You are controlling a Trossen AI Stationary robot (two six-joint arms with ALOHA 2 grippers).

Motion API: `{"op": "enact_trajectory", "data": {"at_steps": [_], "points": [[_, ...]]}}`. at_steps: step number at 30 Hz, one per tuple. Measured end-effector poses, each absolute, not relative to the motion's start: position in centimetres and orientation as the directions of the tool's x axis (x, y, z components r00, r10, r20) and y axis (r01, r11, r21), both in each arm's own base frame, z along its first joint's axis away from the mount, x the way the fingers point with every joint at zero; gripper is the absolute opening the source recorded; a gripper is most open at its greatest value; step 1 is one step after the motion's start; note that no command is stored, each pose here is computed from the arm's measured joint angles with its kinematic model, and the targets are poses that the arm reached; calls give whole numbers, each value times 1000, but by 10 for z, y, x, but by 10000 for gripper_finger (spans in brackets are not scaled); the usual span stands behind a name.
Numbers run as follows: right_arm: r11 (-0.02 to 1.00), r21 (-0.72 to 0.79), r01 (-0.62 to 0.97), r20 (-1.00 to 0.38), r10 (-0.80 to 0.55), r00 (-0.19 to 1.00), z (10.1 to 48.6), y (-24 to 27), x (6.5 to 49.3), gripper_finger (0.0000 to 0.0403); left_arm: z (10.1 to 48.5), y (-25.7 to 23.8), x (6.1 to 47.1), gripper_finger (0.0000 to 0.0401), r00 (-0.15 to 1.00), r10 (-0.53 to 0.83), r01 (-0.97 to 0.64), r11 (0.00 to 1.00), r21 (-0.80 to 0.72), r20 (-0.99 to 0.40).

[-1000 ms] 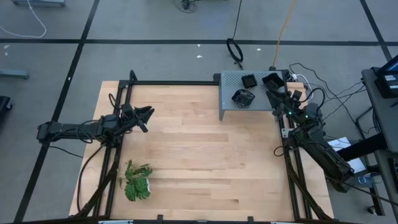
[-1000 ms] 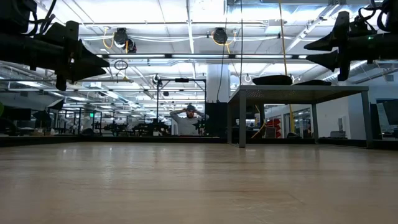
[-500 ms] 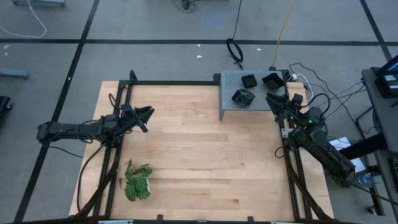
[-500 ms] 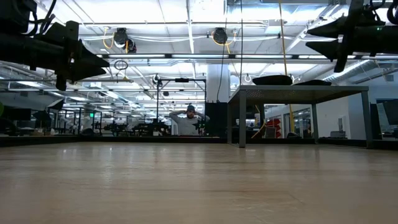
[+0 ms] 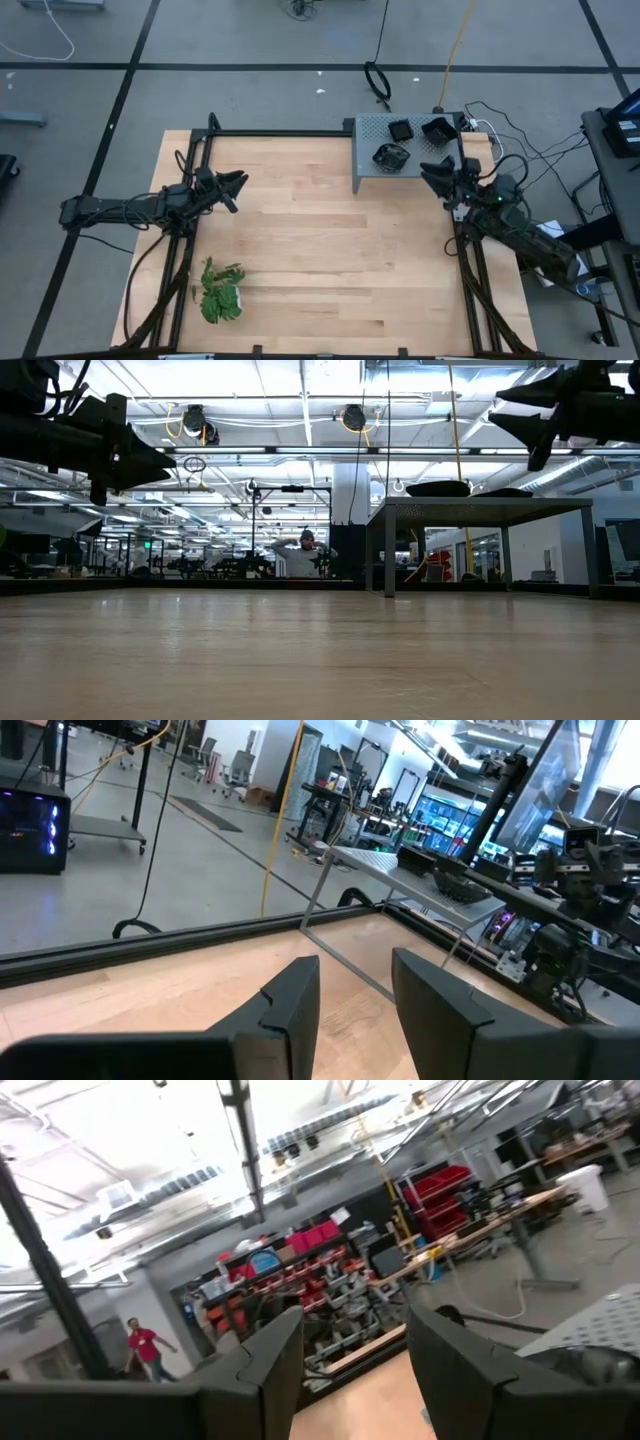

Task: Pick & Place Mini shaped plates
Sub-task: Return to Home Position

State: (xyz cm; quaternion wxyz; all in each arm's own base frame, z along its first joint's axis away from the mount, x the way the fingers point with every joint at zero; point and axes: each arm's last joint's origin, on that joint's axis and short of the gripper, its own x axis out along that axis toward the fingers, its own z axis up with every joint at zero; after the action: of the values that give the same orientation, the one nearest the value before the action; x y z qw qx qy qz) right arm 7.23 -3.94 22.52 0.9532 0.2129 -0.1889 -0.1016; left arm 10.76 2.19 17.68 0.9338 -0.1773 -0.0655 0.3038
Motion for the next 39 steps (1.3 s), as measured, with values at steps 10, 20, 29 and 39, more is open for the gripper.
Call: {"op": "enact_trajectory", "data": {"at_steps": [10,20,29,39], "points": [[890,446,90,315,-250,916,225,-38,74,164,177,22,108,129,807,591,-545,753,-370,14],[890,446,90,315,-250,916,225,-38,74,164,177,22,108,129,806,591,-545,752,-370,14],[890,446,90,315,-250,916,225,-38,74,164,177,22,108,129,806,591,-545,752,-370,14],[891,445,91,315,-250,916,225,-38,74,164,177,22,108,129,806,591,-545,752,-370,14]]}}
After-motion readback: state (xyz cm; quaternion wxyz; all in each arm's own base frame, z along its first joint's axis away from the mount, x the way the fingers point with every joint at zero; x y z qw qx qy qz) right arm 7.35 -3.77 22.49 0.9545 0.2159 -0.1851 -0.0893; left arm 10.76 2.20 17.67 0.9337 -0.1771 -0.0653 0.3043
